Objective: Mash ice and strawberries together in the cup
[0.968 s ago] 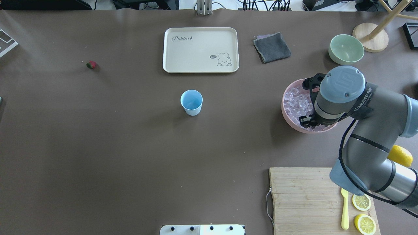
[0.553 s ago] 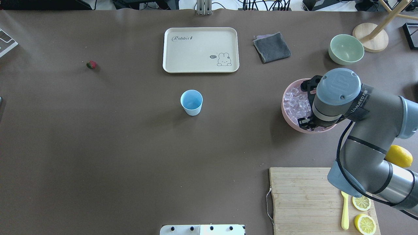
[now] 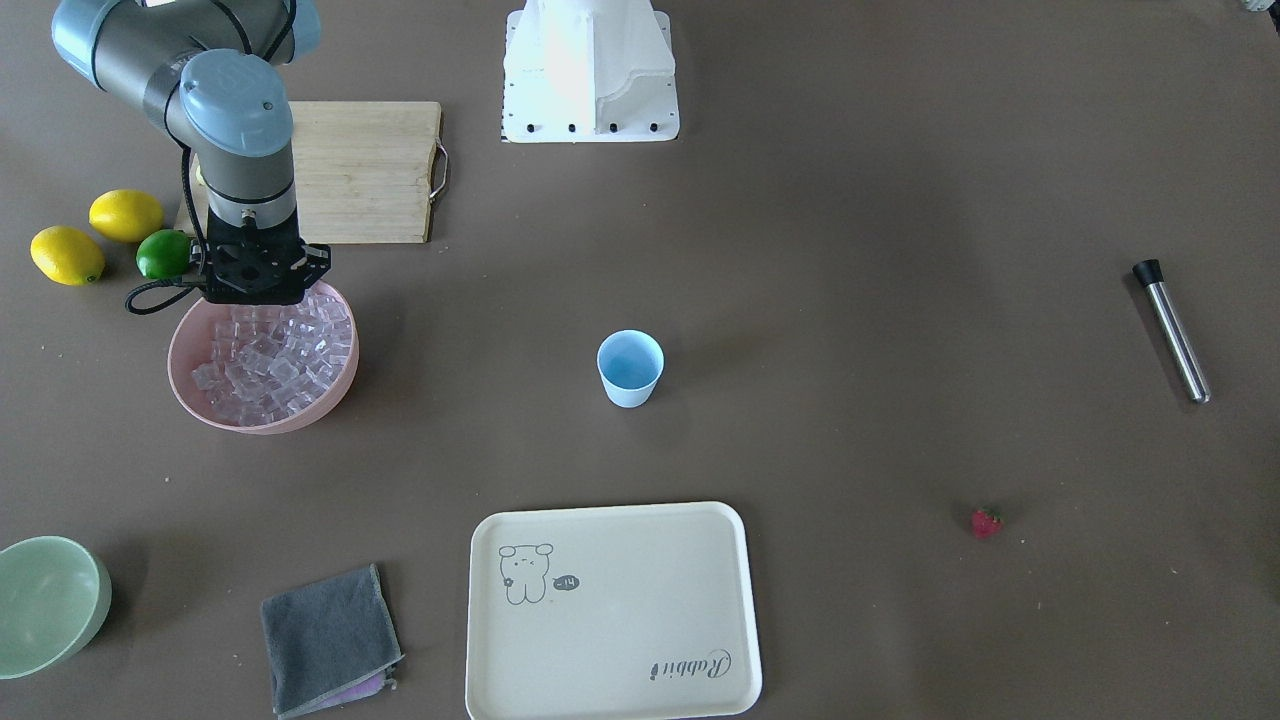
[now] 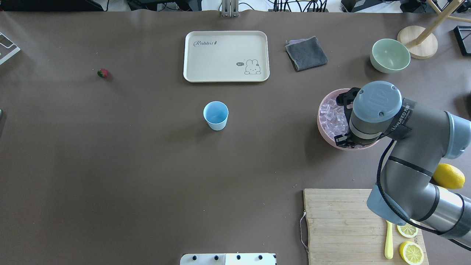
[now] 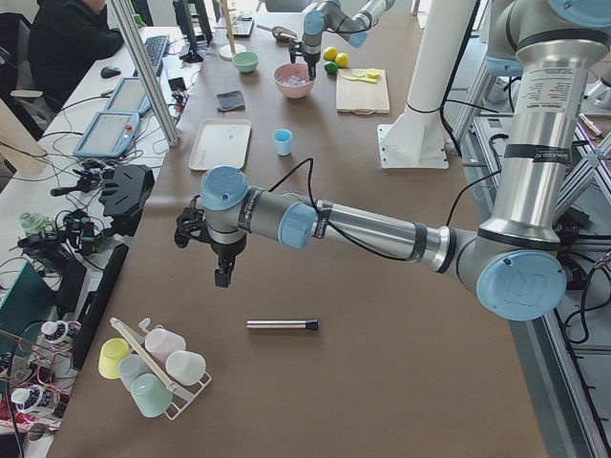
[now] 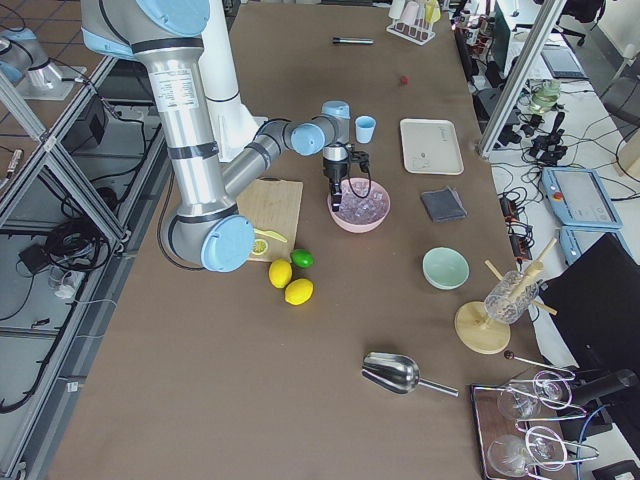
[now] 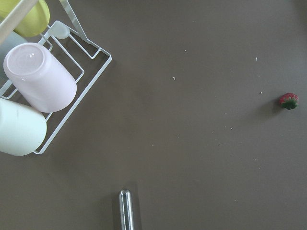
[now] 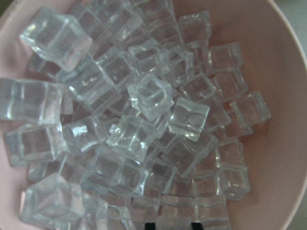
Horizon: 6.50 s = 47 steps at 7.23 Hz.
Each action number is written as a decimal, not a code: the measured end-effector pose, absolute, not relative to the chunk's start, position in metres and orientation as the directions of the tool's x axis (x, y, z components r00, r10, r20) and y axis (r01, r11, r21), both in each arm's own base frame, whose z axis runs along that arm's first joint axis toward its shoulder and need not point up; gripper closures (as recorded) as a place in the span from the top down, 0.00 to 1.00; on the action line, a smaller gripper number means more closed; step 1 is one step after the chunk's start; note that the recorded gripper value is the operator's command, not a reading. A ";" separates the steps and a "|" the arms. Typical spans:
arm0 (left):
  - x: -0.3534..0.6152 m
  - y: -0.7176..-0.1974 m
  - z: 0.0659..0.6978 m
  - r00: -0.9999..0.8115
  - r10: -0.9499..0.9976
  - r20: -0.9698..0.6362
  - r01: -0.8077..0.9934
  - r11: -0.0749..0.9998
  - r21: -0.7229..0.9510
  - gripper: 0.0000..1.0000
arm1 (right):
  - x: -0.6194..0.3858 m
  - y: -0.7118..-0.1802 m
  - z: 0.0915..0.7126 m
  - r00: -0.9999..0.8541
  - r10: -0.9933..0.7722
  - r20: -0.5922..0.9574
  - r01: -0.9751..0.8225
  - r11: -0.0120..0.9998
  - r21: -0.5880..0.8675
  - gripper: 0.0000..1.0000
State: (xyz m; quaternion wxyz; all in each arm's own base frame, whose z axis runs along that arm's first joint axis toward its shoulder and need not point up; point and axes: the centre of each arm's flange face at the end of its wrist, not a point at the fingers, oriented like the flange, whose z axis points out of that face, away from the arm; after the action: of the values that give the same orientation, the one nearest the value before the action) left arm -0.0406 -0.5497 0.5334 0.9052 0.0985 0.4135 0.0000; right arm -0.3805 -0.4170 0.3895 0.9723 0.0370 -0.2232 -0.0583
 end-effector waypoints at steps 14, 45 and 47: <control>-0.041 -0.546 0.539 0.659 0.076 -0.748 0.082 0.982 0.172 0.98 | -0.567 -0.516 0.133 0.498 0.039 0.867 -0.352 0.922 0.160 0.01; -0.037 -0.547 0.539 0.663 0.085 -0.743 0.075 0.981 0.179 0.98 | -0.331 -0.435 0.398 0.866 -0.227 0.446 0.134 0.964 0.230 1.00; -0.036 -0.547 0.537 0.663 0.089 -0.744 0.073 0.980 0.183 0.98 | -0.335 -0.434 0.401 0.865 -0.222 0.450 0.136 0.967 0.217 0.99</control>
State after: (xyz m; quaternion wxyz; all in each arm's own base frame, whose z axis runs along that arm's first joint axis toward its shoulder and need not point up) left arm -0.0364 -0.5472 0.5373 0.9064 0.0987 0.4108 0.0045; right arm -0.3352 -0.4341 0.4011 0.9615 0.0896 -0.2425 -0.0931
